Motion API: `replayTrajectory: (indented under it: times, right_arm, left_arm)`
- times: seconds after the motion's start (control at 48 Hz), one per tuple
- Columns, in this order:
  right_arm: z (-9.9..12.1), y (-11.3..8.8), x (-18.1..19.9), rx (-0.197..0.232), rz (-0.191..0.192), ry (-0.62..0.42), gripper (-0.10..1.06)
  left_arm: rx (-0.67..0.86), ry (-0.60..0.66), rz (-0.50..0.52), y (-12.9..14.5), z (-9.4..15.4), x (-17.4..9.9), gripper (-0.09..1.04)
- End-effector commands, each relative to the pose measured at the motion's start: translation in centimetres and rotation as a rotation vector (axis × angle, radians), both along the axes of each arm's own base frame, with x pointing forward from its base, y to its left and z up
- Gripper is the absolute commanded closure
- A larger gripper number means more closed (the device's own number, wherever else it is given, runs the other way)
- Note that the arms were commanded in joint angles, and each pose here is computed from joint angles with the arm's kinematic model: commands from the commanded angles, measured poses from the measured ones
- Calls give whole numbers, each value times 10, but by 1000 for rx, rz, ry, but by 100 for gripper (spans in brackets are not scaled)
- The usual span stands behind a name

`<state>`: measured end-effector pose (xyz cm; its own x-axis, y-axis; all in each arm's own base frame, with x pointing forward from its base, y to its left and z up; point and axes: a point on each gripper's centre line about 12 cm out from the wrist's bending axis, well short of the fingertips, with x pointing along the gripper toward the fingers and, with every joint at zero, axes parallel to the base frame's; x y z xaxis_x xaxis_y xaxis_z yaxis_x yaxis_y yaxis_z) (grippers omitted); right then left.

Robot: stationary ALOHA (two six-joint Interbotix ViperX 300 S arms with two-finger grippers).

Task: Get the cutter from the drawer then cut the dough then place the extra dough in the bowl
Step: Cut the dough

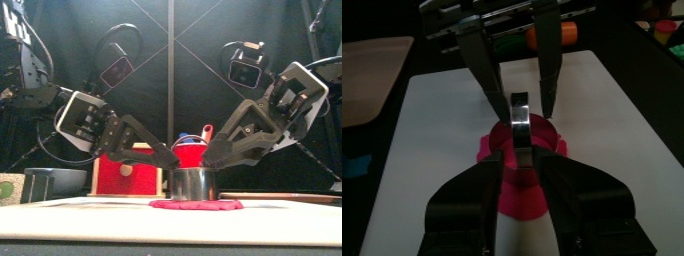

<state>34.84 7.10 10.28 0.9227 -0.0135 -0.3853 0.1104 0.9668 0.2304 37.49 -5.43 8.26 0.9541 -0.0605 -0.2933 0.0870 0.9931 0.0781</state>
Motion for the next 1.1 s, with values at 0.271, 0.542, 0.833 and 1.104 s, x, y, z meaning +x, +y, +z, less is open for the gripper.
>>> replayTrajectory:
  times: [0.271, 0.542, 0.833, 1.104]
  right_arm:
    - [10, 1, 6, 12, -1, -28, 25]
    - [10, 1, 6, 10, 1, -23, 42]
    - [8, 2, 6, 6, 10, -16, 45]
    - [8, 1, 5, 7, 9, -2, 45]
  left_arm:
    - [-9, -41, 6, 1, 11, 6, 25]
    - [-8, -47, -5, -2, 14, 6, 26]
    - [3, -50, -40, -9, 18, 4, 40]
    - [11, -21, -62, -14, 15, 1, 46]
